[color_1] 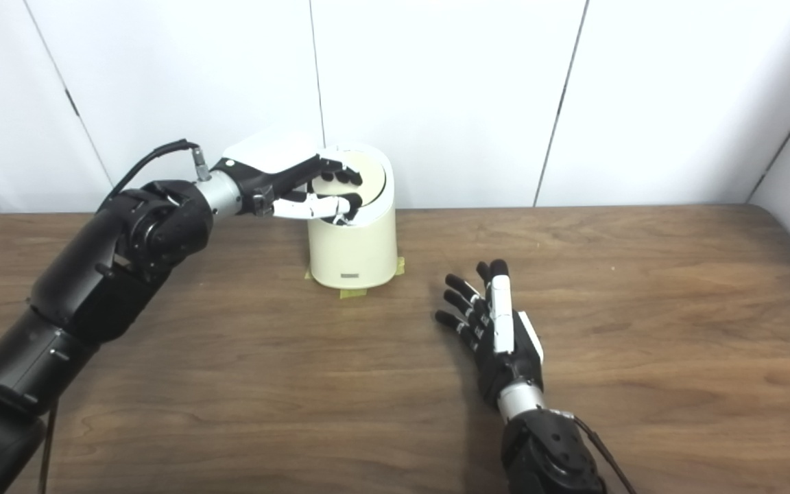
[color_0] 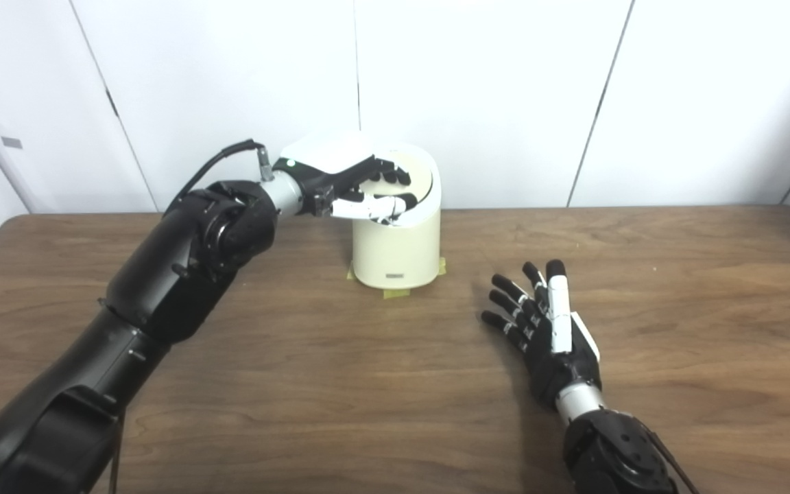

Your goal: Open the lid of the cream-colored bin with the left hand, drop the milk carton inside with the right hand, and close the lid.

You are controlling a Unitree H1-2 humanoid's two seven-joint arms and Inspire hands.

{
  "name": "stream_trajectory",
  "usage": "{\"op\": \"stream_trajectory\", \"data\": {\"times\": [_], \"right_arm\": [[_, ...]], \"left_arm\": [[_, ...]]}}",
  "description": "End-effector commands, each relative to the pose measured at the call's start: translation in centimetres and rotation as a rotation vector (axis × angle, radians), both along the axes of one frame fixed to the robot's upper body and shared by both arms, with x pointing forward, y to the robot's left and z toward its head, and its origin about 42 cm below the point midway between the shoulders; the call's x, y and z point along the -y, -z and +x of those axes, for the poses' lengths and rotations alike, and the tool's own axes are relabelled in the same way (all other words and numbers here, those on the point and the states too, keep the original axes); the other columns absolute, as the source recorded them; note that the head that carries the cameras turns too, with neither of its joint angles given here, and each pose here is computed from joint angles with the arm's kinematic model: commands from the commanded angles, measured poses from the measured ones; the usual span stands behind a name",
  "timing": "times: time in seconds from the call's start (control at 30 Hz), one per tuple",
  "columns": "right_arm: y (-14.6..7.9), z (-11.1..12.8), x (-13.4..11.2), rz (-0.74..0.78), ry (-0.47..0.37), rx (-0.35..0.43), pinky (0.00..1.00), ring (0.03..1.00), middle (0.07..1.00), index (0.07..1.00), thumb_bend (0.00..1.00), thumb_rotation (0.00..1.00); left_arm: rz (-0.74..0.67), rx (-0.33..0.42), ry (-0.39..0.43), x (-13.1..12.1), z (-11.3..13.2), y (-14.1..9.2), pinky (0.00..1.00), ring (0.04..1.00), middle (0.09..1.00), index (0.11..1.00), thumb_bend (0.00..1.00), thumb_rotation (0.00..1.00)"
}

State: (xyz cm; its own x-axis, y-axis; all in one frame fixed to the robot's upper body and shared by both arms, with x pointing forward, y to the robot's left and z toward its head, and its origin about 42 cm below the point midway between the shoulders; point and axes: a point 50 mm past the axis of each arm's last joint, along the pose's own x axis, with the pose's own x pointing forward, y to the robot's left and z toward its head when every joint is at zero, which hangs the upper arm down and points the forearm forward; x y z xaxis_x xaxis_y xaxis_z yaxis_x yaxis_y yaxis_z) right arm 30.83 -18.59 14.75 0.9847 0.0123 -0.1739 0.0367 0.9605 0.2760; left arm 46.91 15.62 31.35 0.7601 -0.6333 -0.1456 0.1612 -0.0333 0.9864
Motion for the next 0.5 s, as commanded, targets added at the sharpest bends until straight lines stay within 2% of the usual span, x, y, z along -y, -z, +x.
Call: {"op": "stream_trajectory", "data": {"times": [0.0,0.17,0.3,0.4,0.47], "right_arm": [[-1.8,0.6,-0.4,0.005,-0.02,0.075,0.77,0.87,0.846,0.99,0.5,1.0],[-2.0,0.5,-0.4,0.005,-0.013,0.073,0.76,0.87,0.86,0.988,0.5,1.0],[-2.1,0.4,-0.3,-0.003,-0.019,0.083,0.77,0.878,0.867,0.999,0.49,1.0],[-2.2,0.5,-0.3,0.004,-0.015,0.079,0.78,0.883,0.869,0.999,0.5,1.0],[-2.2,0.5,-0.3,-0.001,-0.014,0.079,0.77,0.878,0.869,0.998,0.5,1.0]], "left_arm": [[0.042,0.005,0.017,0.1,-0.2,-0.3,0.87,0.842,0.82,0.816,0.55,1.0],[0.117,-0.004,0.03,0.5,-0.6,0.9,0.92,0.887,0.869,0.862,0.56,1.0],[0.241,0.037,0.036,0.8,-1.0,1.5,0.96,0.921,0.894,0.883,0.57,1.0],[0.376,0.088,0.056,1.2,-1.4,2.0,0.99,0.934,0.886,0.853,0.57,1.0],[0.417,0.098,0.058,1.4,-1.7,2.2,1.0,0.939,0.876,0.833,0.58,1.0]]}}
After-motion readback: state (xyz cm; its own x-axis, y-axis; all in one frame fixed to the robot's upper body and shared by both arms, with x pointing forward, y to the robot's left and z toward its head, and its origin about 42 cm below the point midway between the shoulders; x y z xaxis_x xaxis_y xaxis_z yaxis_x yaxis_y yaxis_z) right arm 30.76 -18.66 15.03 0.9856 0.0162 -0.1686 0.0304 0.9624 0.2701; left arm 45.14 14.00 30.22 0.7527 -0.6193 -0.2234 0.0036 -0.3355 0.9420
